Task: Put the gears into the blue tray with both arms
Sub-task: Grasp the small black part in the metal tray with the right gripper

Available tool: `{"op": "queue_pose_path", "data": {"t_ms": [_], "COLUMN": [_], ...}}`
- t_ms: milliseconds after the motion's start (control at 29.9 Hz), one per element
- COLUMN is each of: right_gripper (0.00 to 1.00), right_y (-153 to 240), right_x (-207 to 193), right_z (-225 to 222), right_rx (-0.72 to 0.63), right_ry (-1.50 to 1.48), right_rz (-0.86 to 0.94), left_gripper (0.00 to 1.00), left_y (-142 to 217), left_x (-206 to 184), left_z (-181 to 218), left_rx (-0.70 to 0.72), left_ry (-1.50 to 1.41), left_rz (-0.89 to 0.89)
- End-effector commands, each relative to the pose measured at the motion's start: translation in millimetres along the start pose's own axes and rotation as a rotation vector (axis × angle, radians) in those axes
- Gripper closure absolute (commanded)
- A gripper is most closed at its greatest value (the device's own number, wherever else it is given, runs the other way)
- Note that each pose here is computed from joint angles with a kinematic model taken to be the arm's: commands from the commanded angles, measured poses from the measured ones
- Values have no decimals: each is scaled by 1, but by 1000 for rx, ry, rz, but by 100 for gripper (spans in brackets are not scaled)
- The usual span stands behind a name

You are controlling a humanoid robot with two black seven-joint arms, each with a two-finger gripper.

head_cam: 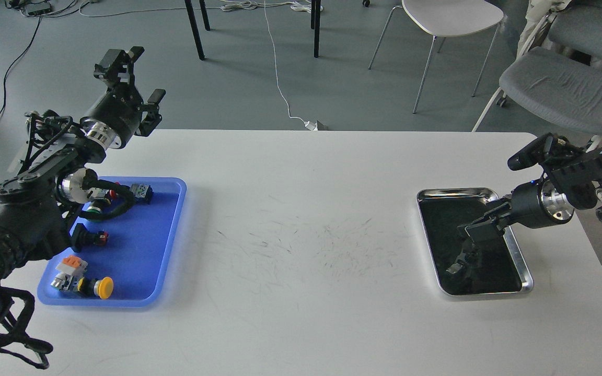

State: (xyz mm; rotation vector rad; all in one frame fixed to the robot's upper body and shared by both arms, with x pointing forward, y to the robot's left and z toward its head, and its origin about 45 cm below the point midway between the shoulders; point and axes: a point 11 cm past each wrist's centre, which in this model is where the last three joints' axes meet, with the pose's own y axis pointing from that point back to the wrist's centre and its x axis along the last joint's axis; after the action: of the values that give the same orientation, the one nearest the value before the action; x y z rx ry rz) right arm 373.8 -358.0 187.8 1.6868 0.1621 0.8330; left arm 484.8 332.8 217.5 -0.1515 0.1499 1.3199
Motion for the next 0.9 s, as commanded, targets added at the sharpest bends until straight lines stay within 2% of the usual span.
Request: {"op": "queue_pose_path", "data": {"t_ms": [0, 435, 702, 769, 869], "right_gripper": [4, 6, 16, 22, 23], "right_y": [-5, -22, -26, -25, -25], "right_x": [1, 2, -5, -5, -5], "right_z": [-1, -1, 4, 6, 10], "right_rx": [-1, -23, -46, -54, -66], "right_ry": [21, 67, 79, 77, 73], "right_rz": [-22, -78, -112, -112, -110], "left_gripper": [1, 1, 1, 1, 1], "left_y": [0, 1, 1, 1, 1], "left_x": [1, 4, 4, 4, 4], "left_z": [1, 3, 3, 3, 3], "left_rx": [-4, -7, -6, -6, -6], "left_ry": [5, 7, 7, 7, 7], "left_rz": [4, 8, 6, 6, 6]}}
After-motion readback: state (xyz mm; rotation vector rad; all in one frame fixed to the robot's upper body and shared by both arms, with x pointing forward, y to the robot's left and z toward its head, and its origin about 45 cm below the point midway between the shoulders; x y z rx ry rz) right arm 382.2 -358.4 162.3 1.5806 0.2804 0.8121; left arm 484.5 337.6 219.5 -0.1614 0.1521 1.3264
